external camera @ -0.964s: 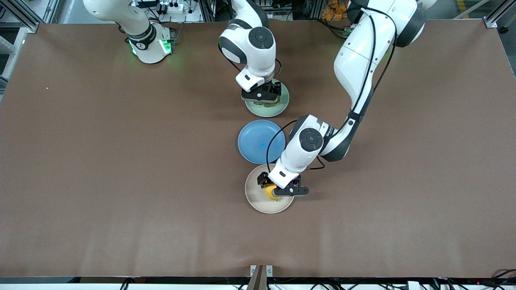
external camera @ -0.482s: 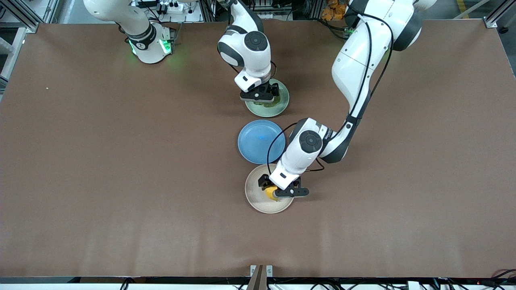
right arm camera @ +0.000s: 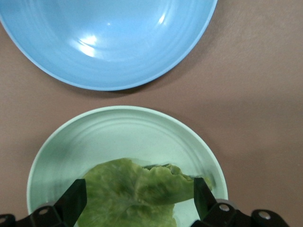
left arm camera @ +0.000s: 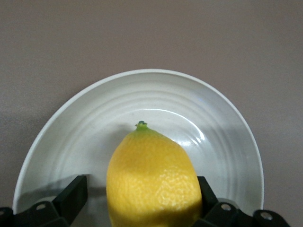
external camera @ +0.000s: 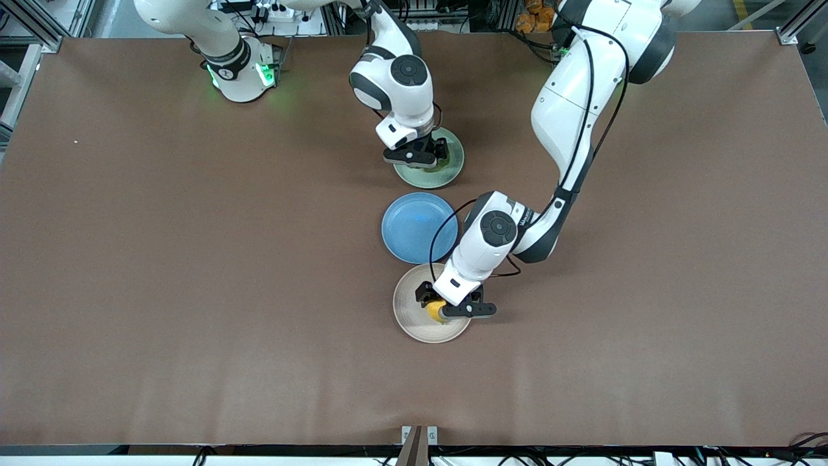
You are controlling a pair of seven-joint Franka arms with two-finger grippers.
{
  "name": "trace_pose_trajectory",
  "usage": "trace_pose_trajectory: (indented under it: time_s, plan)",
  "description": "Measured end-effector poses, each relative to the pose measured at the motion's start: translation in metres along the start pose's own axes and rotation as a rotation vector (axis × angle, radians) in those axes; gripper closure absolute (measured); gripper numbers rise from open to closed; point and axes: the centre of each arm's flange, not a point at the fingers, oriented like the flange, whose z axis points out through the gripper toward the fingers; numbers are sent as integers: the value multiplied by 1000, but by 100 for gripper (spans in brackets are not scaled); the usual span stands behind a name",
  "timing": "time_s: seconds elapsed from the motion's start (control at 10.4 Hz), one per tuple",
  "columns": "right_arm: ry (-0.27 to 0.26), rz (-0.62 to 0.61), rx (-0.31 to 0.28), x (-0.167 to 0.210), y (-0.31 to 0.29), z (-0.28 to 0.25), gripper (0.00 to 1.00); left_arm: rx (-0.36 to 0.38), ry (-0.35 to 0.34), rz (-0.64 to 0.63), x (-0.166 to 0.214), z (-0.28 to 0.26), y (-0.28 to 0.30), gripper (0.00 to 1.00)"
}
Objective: Pick lemon and lettuce from plates
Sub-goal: 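Close the left gripper on the lemon while the right gripper grasps lettuce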
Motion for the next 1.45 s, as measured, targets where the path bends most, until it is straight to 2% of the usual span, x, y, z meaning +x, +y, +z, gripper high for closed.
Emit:
trace_pose_trajectory:
  time_s: [0.29,0.48,0.58,0.77,1.06,1.45]
  plan:
    - [-5,5,-15,-10,0,16,0,2,0,2,-1,1,0,1]
    - [-6,8,-18,-11,0,18,0,5,2,2,0,1,-1,9]
    - [-6,12,-17,-12,0,18,0,5,3,2,0,1,-1,26]
    - [-1,14,-5,-15,-2,23,0,5,5,2,1,1,-1,37]
    - [-1,13,-3,-19,-3,30,0,5,6,2,2,0,-1,38]
    - [-3,15,-11,-22,-3,35,0,65,-59,-4,16,-21,-2,38]
